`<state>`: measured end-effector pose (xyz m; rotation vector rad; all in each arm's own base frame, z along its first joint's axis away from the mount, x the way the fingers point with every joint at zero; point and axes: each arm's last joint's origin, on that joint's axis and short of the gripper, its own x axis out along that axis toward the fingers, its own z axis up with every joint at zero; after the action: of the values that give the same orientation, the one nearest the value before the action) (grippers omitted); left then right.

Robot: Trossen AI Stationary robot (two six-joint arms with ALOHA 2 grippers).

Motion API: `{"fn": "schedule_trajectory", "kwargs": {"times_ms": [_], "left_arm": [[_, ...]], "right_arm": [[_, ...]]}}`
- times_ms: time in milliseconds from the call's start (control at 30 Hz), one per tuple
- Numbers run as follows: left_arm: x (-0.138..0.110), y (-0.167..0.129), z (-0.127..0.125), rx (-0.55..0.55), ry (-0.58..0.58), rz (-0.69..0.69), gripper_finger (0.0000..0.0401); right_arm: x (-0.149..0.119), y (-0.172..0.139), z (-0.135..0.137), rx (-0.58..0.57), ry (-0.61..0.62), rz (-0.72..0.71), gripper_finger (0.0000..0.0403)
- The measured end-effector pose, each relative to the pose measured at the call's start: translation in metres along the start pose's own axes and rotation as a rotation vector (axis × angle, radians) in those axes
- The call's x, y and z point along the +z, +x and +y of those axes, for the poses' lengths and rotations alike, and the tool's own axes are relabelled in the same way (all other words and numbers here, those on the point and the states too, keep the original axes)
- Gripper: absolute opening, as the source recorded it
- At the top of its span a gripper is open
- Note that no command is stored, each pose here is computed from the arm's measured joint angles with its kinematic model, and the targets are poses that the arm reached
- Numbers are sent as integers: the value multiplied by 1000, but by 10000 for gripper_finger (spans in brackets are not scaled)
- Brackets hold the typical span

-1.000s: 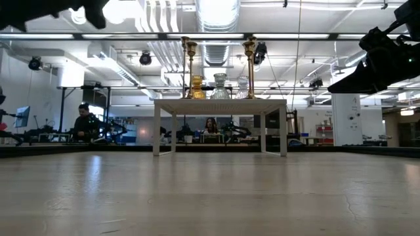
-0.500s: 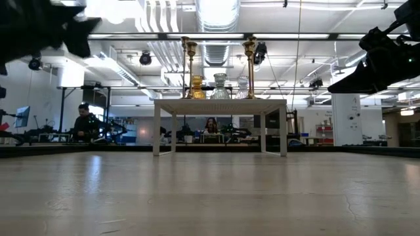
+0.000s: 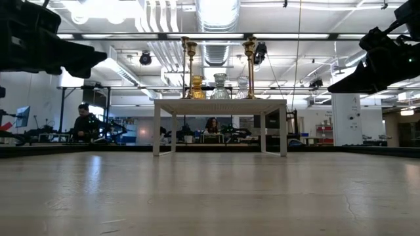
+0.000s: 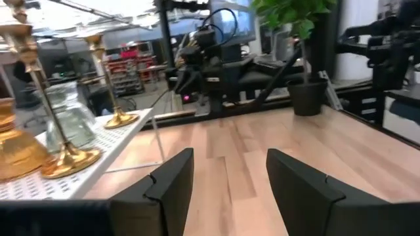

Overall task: Pick & Place candle stick holders
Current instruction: Return to Home Position

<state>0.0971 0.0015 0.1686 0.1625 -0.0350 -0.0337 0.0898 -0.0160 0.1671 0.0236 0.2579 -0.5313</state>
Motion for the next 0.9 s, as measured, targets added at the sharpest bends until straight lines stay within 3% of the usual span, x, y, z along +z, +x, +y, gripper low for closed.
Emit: {"fn": "schedule_trajectory", "kwargs": {"times_ms": [567,900], "left_arm": [[-3,2,0,19,-5,34,197],[-3,2,0,18,-5,35,197]], "right_arm": [[0,0,0,0,0,1,96],[0,0,0,0,1,1,80]]}}
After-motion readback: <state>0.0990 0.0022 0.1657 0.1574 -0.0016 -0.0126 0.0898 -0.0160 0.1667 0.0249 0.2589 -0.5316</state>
